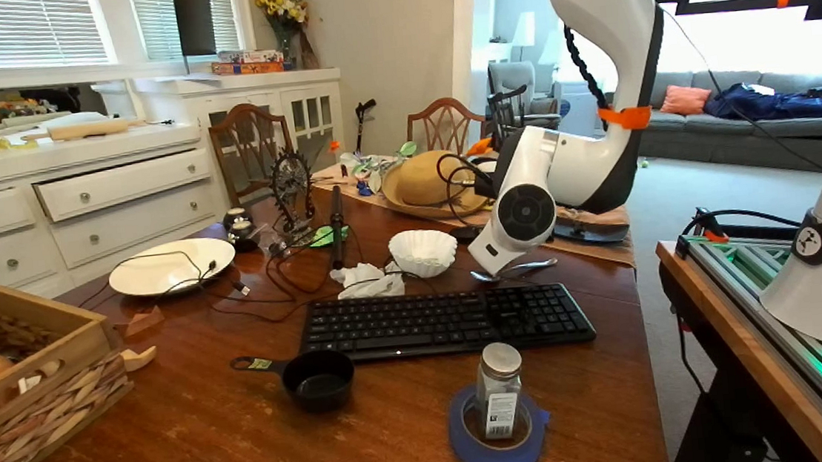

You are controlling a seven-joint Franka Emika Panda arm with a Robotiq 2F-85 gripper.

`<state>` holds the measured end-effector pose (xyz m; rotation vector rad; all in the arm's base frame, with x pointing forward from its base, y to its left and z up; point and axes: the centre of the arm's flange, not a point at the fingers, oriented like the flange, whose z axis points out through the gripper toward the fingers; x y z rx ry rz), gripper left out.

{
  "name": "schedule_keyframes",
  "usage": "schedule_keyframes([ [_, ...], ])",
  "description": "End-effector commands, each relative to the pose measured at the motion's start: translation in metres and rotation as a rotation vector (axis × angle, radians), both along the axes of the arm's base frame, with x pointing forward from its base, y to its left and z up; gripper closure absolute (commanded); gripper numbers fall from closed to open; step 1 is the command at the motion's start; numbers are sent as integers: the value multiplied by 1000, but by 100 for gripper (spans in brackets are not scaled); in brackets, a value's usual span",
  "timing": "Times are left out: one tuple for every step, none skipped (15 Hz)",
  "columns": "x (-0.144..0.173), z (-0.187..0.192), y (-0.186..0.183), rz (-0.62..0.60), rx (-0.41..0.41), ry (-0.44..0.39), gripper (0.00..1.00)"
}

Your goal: Pick up the small glass cup and pour its contents into the small black pot

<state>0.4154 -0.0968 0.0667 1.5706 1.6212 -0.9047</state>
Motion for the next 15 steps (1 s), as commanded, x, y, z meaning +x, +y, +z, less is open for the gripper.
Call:
schedule_keyframes([
  [-7,-23,13,31,-60,-9,0],
  [-8,-25,14,30,-70,-7,0],
  [-9,-27,12,25,-77,-9,0],
  [-9,-28,11,19,-85,-9,0],
  [-10,-30,7,8,-93,-9,0],
  [-11,-31,4,-1,-97,-7,0],
  [-12,-33,2,-7,-104,-7,0],
  [-14,-35,-1,-16,-109,-6,0],
  [-15,-37,-3,-26,-112,-7,1],
  [-16,-39,-5,-36,-115,-9,3],
  [-16,-40,-7,-44,-116,-15,2],
  [-15,-41,-7,-53,-115,-24,4],
  [-14,-41,-7,-60,-115,-32,2],
  [-12,-40,-7,-67,-114,-46,1],
  [-10,-40,-6,-73,-115,-58,0],
])
